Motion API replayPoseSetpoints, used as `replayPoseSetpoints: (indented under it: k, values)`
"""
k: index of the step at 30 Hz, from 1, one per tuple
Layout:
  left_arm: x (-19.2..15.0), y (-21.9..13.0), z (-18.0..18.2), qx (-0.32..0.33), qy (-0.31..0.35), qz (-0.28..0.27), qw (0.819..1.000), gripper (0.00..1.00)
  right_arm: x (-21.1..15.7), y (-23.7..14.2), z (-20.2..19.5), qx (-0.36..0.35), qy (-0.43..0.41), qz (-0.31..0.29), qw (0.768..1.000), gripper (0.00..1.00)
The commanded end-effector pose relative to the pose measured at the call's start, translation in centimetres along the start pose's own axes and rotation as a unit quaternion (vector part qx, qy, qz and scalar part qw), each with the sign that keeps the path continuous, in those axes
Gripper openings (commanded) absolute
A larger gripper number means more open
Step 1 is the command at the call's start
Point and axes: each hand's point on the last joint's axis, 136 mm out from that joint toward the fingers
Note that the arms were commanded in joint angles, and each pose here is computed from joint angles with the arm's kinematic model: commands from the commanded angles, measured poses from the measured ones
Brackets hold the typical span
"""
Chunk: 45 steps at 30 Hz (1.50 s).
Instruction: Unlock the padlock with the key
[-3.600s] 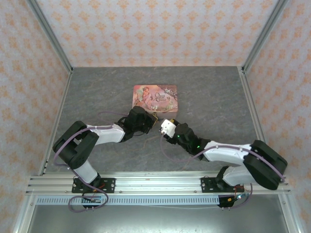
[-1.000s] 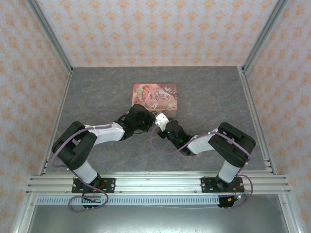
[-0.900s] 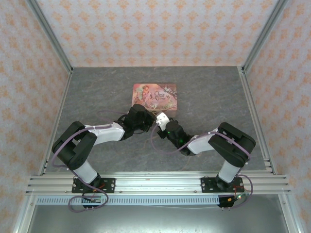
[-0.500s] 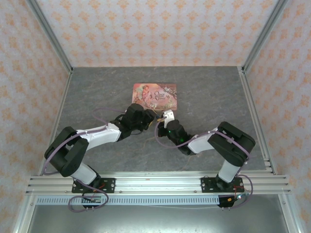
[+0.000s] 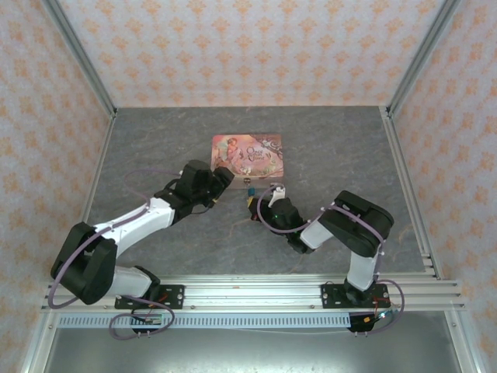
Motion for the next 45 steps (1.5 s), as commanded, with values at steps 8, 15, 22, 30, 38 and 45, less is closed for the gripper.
replayPoseSetpoints:
  k: [8,15,22,30,38,45]
  values:
    - [7.0,-0.9,0.1,0.050,0.059,-0.046,0.996,1.00,-1.0,0.5,-0.4,0.034,0.120,0.030,0.992,0.00]
    - [8.7,2.2,-1.0,0.076,0.113,-0.026,0.990,1.00,-0.1,-1.1,-1.5,-0.009,0.094,0.023,0.995,0.28]
    - [9.7,4.9,0.1,0.112,0.129,-0.020,0.985,1.00,2.6,-3.9,-3.8,-0.026,0.066,0.016,0.997,0.56]
    - [8.4,6.1,3.3,0.121,0.103,0.007,0.987,0.95,4.7,-3.1,-0.5,0.033,-0.016,0.029,0.999,0.66]
    - [6.0,5.9,6.2,0.128,0.090,0.036,0.987,0.88,5.5,-1.0,-0.1,0.065,-0.057,0.006,0.996,0.69]
    - [4.5,4.8,8.4,0.142,0.088,0.038,0.985,0.87,9.8,0.2,-1.7,0.082,-0.076,-0.023,0.993,0.69]
Point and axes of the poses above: each hand's point on the last joint's axis, 136 mm out from that joint toward the fingers, its own y axis out along the fingers, its own z axis along the line the jaws close on, x = y × z, and after that the axes turned 13 degrees about -y, right-handed
